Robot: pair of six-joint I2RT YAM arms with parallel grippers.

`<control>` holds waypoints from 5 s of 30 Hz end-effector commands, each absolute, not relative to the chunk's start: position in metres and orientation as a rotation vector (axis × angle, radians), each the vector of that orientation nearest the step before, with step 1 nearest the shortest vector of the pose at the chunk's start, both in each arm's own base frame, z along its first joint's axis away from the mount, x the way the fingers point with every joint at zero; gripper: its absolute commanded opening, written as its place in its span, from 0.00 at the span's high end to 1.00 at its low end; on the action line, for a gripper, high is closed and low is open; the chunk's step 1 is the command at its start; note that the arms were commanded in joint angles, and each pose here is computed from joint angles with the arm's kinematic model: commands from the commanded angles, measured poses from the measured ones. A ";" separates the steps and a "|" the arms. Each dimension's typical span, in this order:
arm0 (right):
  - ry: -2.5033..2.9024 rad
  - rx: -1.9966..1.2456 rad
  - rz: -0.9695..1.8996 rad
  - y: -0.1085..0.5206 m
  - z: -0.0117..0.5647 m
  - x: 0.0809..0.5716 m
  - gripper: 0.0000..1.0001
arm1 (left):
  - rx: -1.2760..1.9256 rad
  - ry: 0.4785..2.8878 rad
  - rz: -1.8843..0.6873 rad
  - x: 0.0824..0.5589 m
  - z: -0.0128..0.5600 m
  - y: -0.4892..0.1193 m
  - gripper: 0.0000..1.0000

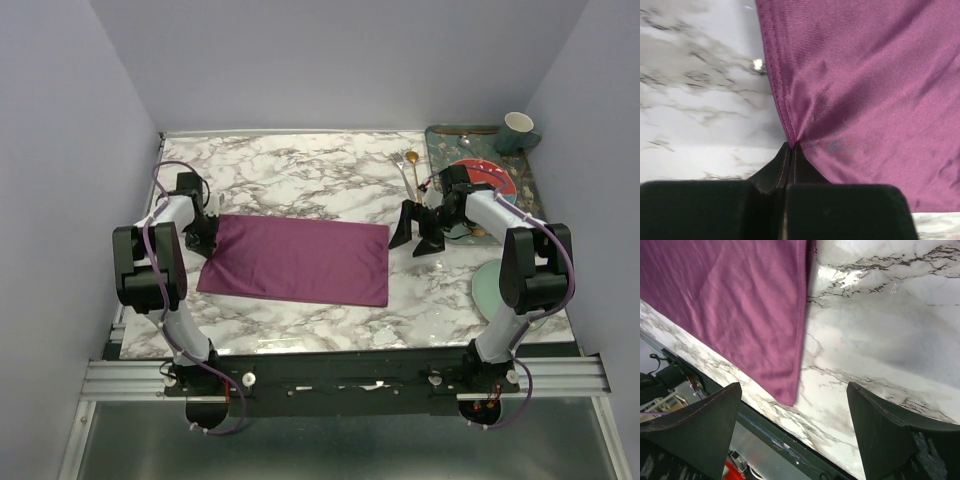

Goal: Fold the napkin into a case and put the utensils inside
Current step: Pick up the rectangle-folded napkin at the center of the board, then fold the rectangle-folded napkin at the center of the board, then move the square-folded napkin to the center of the board, then move the square folded napkin to the center of the board.

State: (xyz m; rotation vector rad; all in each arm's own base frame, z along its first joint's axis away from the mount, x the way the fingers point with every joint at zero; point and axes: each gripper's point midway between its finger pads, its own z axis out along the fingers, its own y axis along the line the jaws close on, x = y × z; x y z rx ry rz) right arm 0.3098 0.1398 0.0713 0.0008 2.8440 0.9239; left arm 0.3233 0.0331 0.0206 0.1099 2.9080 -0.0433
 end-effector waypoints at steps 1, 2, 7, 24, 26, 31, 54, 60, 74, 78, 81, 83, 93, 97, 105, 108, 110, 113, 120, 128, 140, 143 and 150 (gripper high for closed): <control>2.851 -0.026 0.945 0.142 0.073 0.306 0.06 | 0.143 2.903 0.023 0.334 0.028 0.057 1.00; 2.851 -0.028 0.950 0.142 0.073 0.306 0.06 | 0.148 2.878 0.022 0.341 0.035 0.058 1.00; 2.845 -0.031 0.976 0.145 0.075 0.305 0.06 | 0.196 2.763 -0.094 0.356 0.079 0.029 1.00; 2.879 -0.010 1.044 0.150 0.065 0.300 0.06 | 0.576 2.700 -0.535 0.320 0.111 -0.149 1.00; 2.889 -0.002 1.055 0.151 0.062 0.299 0.06 | 0.611 2.693 -0.603 0.312 0.108 -0.168 1.00; 2.901 0.014 1.079 0.152 0.058 0.298 0.07 | 0.682 2.678 -0.711 0.300 0.104 -0.213 1.00; 2.943 0.074 1.143 0.158 0.041 0.294 0.25 | 0.766 2.657 -0.988 0.276 0.094 -0.321 1.00; 2.945 0.077 1.143 0.158 0.040 0.294 0.26 | 0.780 2.631 -1.045 0.271 0.095 -0.339 0.78; 2.941 -0.006 1.151 0.175 0.034 0.301 0.33 | 0.562 2.543 -0.943 0.321 0.138 -0.212 0.31; 2.958 -0.050 1.144 0.186 0.029 0.301 0.37 | 0.480 2.635 -0.850 0.315 0.112 -0.167 0.41; 2.978 -0.088 1.160 0.197 0.024 0.295 0.41 | 0.493 2.665 -0.815 0.306 0.101 -0.153 0.43; 3.000 -0.125 1.178 0.208 0.020 0.286 0.45 | 0.488 2.687 -0.794 0.303 0.096 -0.148 0.43; 3.030 -0.207 1.353 0.271 0.020 0.258 0.50 | 0.373 2.724 -0.788 0.313 0.088 -0.118 0.44; 3.009 -0.265 1.502 0.313 0.037 0.245 0.47 | 0.321 2.727 -0.771 0.315 0.088 -0.103 0.44; 2.984 -0.442 1.579 0.296 0.089 0.199 0.15 | 0.673 2.767 -0.472 0.281 0.078 -0.050 0.57; 2.954 -0.531 1.518 0.274 0.098 0.190 0.13 | 0.846 2.733 -0.254 0.274 0.079 -0.017 0.64; 2.895 -0.592 1.492 0.264 0.106 0.202 0.13 | 0.958 2.712 -0.161 0.266 0.080 -0.004 0.69; 2.870 -0.552 1.449 0.250 0.112 0.224 0.14 | 1.075 2.760 -0.050 0.242 0.067 0.015 0.77; 2.772 -0.492 1.294 0.237 0.120 0.293 0.14 | 1.103 2.805 -0.151 0.205 0.045 0.006 0.82; 2.760 -0.429 1.251 0.223 0.117 0.320 0.14 | 1.245 2.675 -0.217 0.214 0.032 -0.034 0.82; 2.799 -0.291 1.239 0.186 0.108 0.313 0.30 | 1.238 2.551 -0.308 0.314 0.021 -0.109 0.84; 2.797 -0.273 1.256 0.186 0.105 0.304 0.35 | 1.207 2.504 -0.328 0.348 0.025 -0.129 0.84; 2.784 -0.264 1.202 0.181 0.101 0.295 0.43 | 1.173 2.394 -0.516 0.385 0.063 -0.141 0.69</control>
